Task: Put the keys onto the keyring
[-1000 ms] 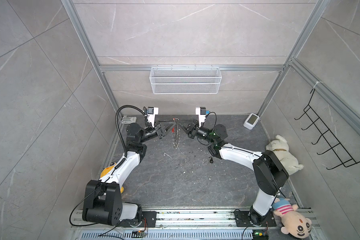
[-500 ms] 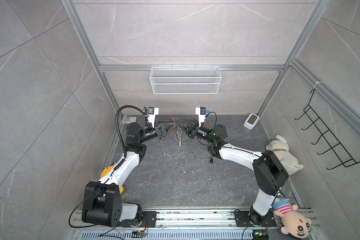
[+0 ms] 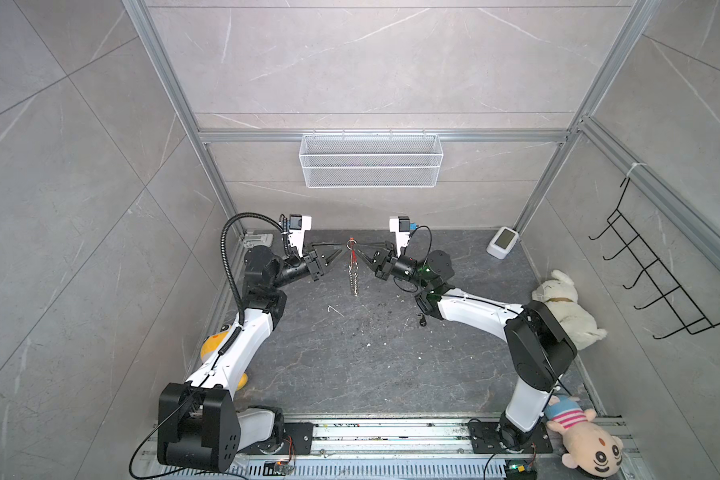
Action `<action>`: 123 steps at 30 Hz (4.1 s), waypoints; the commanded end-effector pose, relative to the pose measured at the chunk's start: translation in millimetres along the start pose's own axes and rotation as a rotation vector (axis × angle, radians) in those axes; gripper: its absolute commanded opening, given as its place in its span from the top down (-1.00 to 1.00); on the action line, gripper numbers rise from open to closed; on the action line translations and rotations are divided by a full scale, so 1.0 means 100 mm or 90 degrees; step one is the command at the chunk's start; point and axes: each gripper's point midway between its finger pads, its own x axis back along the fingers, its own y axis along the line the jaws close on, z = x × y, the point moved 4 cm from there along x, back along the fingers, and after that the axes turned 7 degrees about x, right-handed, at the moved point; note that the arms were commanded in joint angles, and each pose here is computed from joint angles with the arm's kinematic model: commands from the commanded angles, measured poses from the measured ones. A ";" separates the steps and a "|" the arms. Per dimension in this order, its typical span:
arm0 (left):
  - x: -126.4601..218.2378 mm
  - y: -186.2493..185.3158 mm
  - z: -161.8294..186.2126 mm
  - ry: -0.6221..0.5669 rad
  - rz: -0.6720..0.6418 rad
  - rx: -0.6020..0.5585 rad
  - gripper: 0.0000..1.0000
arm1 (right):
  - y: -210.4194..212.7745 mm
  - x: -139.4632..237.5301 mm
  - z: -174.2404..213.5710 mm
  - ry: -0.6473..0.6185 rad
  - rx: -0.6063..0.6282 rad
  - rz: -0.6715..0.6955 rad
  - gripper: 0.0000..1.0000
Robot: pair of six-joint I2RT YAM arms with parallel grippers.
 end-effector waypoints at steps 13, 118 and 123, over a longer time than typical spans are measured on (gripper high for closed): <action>-0.03 -0.06 -0.13 -0.019 0.030 -0.019 0.54 | 0.24 -0.11 -0.17 -0.027 0.018 -0.066 1.00; -0.25 0.35 1.26 0.170 -0.265 -0.064 1.00 | -1.39 2.85 1.85 0.452 -0.388 0.950 0.70; -0.25 0.36 1.26 0.175 -0.266 -0.062 1.00 | -1.39 2.86 1.85 0.452 -0.384 0.951 0.96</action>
